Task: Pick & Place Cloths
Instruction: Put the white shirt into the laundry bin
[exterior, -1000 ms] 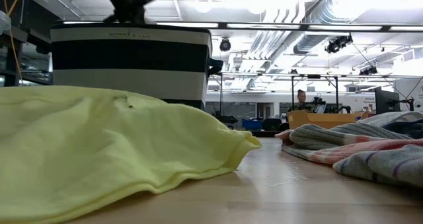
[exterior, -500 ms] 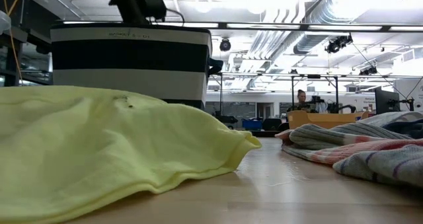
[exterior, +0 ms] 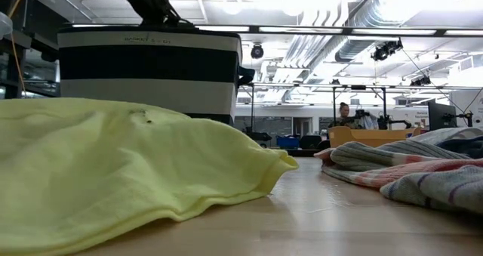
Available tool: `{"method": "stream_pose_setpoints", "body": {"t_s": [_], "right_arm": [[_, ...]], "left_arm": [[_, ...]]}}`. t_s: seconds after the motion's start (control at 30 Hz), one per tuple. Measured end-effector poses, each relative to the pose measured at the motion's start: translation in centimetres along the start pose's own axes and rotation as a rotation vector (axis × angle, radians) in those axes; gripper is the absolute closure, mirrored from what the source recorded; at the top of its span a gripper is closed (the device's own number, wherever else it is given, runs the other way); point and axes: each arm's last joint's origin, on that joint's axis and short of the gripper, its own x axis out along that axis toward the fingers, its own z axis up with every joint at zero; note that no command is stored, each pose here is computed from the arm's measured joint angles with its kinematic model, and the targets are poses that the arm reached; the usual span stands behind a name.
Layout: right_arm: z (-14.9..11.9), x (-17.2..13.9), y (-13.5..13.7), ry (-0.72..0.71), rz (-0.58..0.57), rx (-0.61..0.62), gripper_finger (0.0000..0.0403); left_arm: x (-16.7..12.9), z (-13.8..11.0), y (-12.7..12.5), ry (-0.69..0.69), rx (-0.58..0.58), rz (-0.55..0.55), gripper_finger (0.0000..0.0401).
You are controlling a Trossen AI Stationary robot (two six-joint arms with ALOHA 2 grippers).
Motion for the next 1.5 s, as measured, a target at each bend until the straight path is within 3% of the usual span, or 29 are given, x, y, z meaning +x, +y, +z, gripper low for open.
{"method": "stream_pose_setpoints", "body": {"t_s": [0.33, 0.63, 0.8, 0.97, 1.17, 1.5], "right_arm": [[-0.1, 0.0, 0.0, 0.007, 0.001, 0.013, 0.0071], [-0.1, 0.0, 0.0, 0.008, 0.003, 0.012, 0.0071], [-0.1, 0.0, 0.0, 0.008, 0.003, 0.012, 0.0071], [-0.1, 0.0, 0.0, 0.009, 0.003, 0.011, 0.0071], [-0.1, 0.0, 0.0, 0.009, 0.003, 0.010, 0.0071], [-0.2, 0.0, 0.0, 0.010, 0.003, 0.009, 0.0071]], "left_arm": [[2.8, 0.1, -0.1, 0.110, -0.031, -0.021, 0.0369], [2.7, 0.0, 0.0, 0.121, 0.002, -0.018, 0.0231], [2.4, -0.2, -0.1, 0.138, 0.030, -0.058, 0.0183], [0.3, -0.3, -0.2, 0.099, 0.066, -0.077, 0.0173], [-4.3, -0.1, -0.5, 0.002, 0.095, -0.098, 0.0172], [-10.7, -1.6, -0.3, -0.093, 0.151, -0.118, 0.0171]]}}
